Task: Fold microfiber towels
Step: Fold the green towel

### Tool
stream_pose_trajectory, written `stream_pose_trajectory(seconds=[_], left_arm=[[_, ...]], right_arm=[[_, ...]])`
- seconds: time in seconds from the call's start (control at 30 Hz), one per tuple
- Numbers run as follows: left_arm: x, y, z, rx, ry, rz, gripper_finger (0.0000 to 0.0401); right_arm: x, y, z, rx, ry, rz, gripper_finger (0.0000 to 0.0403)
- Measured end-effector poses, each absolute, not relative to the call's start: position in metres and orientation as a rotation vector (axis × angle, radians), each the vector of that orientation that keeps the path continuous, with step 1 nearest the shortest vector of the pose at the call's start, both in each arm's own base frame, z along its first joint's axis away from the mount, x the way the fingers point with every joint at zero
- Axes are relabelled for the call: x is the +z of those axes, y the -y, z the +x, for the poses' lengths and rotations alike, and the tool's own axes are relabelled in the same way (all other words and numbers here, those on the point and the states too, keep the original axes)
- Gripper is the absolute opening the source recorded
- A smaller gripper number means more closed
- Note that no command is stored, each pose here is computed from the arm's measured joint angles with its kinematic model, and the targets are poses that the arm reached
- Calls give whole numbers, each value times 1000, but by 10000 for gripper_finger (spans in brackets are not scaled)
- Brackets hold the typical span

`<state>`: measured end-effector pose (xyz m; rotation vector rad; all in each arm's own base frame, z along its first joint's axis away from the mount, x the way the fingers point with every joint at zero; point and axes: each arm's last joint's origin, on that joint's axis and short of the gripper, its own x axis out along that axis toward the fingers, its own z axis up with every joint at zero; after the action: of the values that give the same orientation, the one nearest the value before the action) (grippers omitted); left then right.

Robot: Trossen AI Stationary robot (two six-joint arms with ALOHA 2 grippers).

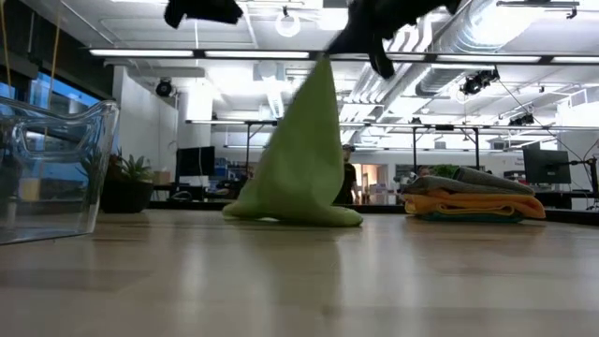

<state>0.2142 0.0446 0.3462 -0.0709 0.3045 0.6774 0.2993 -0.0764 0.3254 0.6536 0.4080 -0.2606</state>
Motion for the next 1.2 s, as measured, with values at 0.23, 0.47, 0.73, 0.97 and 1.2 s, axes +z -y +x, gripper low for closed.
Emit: stream_pose_trajectory(seconds=[0.23,0.47,0.73,0.97,1.2], left_arm=[[344,-57,225,462,-284,-151,161],[336,-61,249,240,-259,-189,202],[299,-64,271,171,-469,-180,220],[265,-64,267,165,-745,-173,220],[211,-66,278,198,-736,-266,220]], right_arm=[[365,63,303,11,-396,449,0],[362,44,311,131,-422,401,0],[351,38,308,108,-545,439,0],[322,18,293,87,-900,511,0],[286,-16,305,16,-1089,440,0]])
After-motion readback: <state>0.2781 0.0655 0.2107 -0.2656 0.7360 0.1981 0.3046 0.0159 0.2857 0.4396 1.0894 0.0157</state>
